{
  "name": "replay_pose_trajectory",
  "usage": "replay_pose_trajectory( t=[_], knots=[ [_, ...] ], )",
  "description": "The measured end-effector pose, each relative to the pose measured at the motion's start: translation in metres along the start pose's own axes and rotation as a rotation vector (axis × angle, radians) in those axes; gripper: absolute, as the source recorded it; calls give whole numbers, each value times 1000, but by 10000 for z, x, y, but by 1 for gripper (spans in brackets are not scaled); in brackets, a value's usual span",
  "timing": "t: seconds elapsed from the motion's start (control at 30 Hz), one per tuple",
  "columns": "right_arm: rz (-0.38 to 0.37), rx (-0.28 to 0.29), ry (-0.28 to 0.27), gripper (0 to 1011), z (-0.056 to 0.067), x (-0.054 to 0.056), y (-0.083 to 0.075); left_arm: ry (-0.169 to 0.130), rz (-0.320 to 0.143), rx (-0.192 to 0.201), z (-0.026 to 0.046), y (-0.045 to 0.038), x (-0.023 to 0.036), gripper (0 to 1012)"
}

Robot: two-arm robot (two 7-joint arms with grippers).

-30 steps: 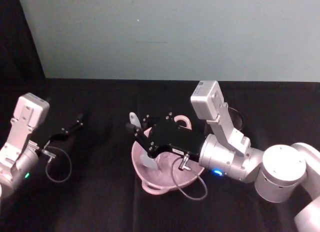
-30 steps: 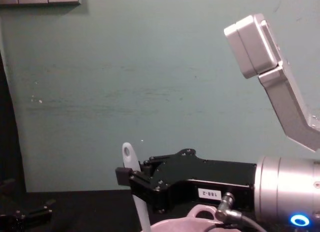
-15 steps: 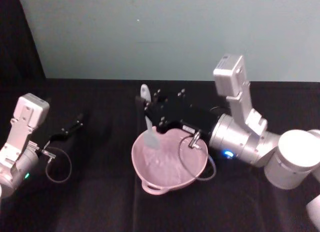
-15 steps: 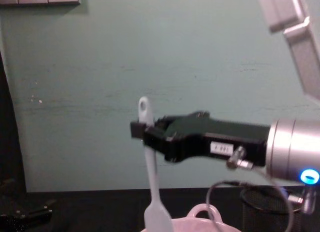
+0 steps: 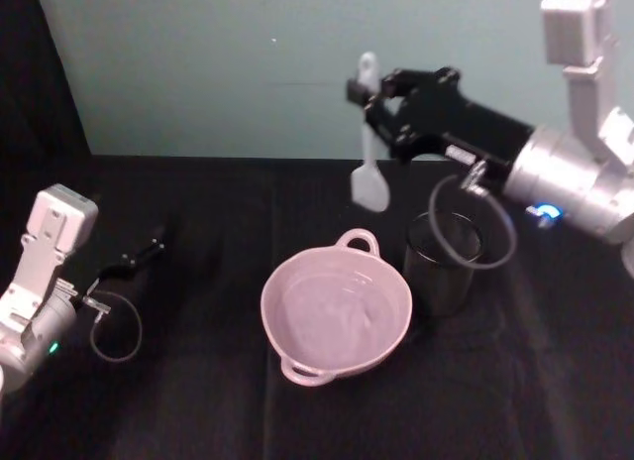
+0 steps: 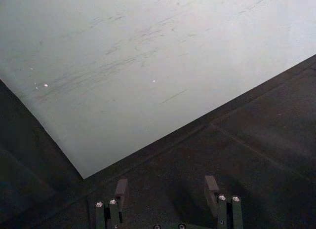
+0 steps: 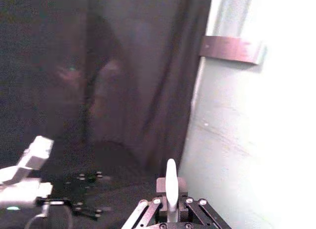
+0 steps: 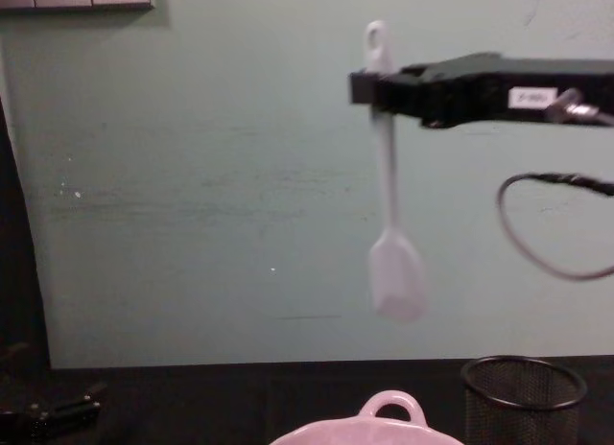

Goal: Use the one hand to pick up the spoon and stir the clear water in the bowl.

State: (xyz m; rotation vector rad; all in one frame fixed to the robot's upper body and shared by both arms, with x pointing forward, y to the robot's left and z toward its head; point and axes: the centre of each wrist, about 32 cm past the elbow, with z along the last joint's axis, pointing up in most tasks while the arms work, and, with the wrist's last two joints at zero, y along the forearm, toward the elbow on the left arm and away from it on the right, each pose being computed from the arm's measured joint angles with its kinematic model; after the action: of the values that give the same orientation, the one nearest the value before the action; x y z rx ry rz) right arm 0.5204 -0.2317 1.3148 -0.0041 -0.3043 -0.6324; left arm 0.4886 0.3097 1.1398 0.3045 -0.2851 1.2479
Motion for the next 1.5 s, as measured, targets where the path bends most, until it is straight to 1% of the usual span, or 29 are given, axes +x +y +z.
replay_pose_trajectory(
  t=[0.07, 0.17, 0.27, 0.3, 0.4, 0.47, 0.6, 0.63, 0.67, 0.77, 0.8, 0.83, 0.87, 0.93, 0.97, 1.0, 1.03, 1.13, 1.17, 1.27, 1.37, 1.5],
  knots=[
    [-29, -5, 0, 116, 42, 69, -72, 0, 0, 0, 0, 0, 0, 1005],
    [-65, -16, 1, 116, 76, 142, -163, 0, 0, 0, 0, 0, 0, 1005],
    [-85, -31, 6, 116, 81, 180, -216, 0, 0, 0, 0, 0, 0, 1005],
    [-98, -44, 14, 116, 73, 207, -255, 0, 0, 0, 0, 0, 0, 1005],
    [-114, -61, 27, 116, 47, 243, -303, 0, 0, 0, 0, 0, 0, 1005],
    [-133, -85, 48, 116, -19, 295, -360, 0, 0, 0, 0, 0, 0, 1005],
    [-145, -108, 76, 116, -116, 336, -390, 0, 0, 0, 0, 0, 0, 1005],
    [-148, -121, 92, 116, -178, 352, -398, 0, 0, 0, 0, 0, 0, 1005],
    [-149, -126, 97, 116, -201, 357, -399, 0, 0, 0, 0, 0, 0, 1005],
    [-149, -131, 118, 116, -320, 383, -403, 0, 0, 0, 0, 0, 0, 1005],
    [-149, -134, 134, 116, -388, 398, -408, 0, 0, 0, 0, 0, 0, 1005],
    [-149, -134, 134, 116, -388, 398, -408, 0, 0, 0, 0, 0, 0, 1005],
    [-145, -130, 151, 116, -454, 412, -410, 0, 0, 0, 0, 0, 0, 1005],
    [-140, -127, 168, 116, -514, 422, -414, 0, 0, 0, 0, 0, 0, 1005],
    [-136, -127, 189, 116, -583, 436, -419, 0, 0, 0, 0, 0, 0, 1005],
    [-133, -127, 202, 116, -619, 439, -420, 0, 0, 0, 0, 0, 0, 1005],
    [-129, -126, 227, 116, -690, 450, -425, 0, 0, 0, 0, 0, 0, 1005],
    [-128, -127, 262, 116, -781, 460, -434, 0, 0, 0, 0, 0, 0, 1005],
    [-127, -129, 286, 116, -835, 464, -442, 0, 0, 0, 0, 0, 0, 1005],
    [-129, -136, 325, 116, -908, 473, -462, 0, 0, 0, 0, 0, 0, 1005],
    [-144, -140, 382, 116, -1001, 473, -499, 0, 0, 0, 0, 0, 0, 1005],
    [-161, -136, 433, 116, -1083, 469, -536, 0, 0, 0, 0, 0, 0, 1005]
  ],
)
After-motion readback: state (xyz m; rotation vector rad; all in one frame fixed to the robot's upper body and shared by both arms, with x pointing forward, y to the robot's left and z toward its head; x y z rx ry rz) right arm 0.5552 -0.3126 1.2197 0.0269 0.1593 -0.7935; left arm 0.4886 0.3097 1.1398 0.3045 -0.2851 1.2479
